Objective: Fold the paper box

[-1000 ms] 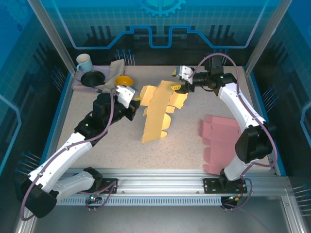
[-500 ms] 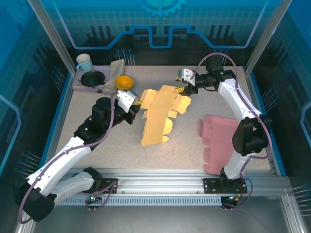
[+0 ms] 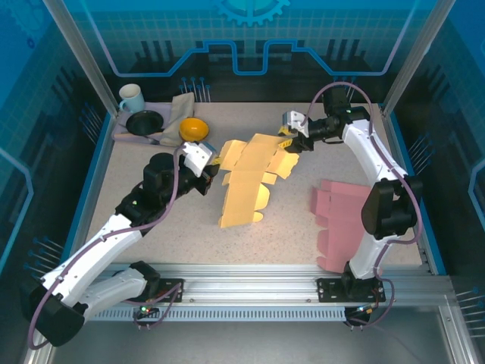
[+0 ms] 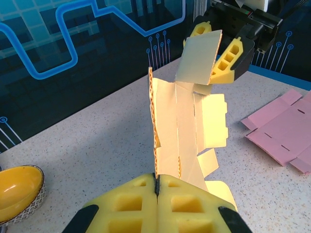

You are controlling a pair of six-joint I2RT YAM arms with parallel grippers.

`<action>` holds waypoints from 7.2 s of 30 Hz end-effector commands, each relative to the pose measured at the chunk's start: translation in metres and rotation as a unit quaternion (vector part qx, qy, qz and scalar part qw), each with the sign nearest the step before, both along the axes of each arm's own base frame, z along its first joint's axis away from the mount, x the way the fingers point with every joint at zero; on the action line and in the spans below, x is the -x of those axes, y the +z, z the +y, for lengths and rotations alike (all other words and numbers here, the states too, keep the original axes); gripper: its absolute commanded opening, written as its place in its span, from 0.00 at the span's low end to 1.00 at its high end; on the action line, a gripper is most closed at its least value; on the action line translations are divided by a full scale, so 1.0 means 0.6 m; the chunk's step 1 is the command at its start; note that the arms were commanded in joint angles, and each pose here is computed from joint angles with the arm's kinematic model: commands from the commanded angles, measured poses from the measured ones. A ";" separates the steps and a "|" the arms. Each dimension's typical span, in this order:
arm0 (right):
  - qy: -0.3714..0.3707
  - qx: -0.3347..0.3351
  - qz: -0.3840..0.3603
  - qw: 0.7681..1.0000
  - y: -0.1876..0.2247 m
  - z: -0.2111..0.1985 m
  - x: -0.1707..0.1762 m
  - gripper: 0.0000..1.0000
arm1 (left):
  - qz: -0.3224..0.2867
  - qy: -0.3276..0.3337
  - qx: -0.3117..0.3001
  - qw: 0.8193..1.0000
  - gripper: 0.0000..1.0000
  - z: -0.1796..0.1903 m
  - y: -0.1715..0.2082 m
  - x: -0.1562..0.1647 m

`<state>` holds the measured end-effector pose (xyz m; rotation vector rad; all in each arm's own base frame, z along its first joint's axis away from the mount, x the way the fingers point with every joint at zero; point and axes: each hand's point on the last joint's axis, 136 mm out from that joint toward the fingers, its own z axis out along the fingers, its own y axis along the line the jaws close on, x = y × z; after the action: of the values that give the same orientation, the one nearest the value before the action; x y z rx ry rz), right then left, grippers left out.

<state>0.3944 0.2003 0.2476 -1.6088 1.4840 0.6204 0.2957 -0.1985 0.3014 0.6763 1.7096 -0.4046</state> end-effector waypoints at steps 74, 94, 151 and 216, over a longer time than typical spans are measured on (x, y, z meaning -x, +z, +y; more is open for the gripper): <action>0.103 0.235 -0.159 0.953 0.005 0.094 0.148 0.00 | 0.007 -0.187 -0.129 0.974 0.58 -0.053 -0.067 0.070; 0.109 0.205 -0.160 0.959 0.024 0.101 0.163 0.00 | 0.022 -0.228 -0.109 0.967 0.59 -0.086 -0.049 0.076; 0.016 0.118 -0.070 0.990 0.018 0.066 0.118 0.00 | 0.193 0.023 0.225 0.955 0.62 0.031 -0.192 0.003; -0.013 0.087 -0.214 0.973 0.064 0.040 0.119 0.00 | 0.196 -0.063 0.185 0.961 0.67 -0.023 -0.135 0.040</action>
<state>0.3318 0.2174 0.2759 -1.7326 1.3115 0.0688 0.2719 -0.1995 0.2045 0.3975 1.9181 -0.9071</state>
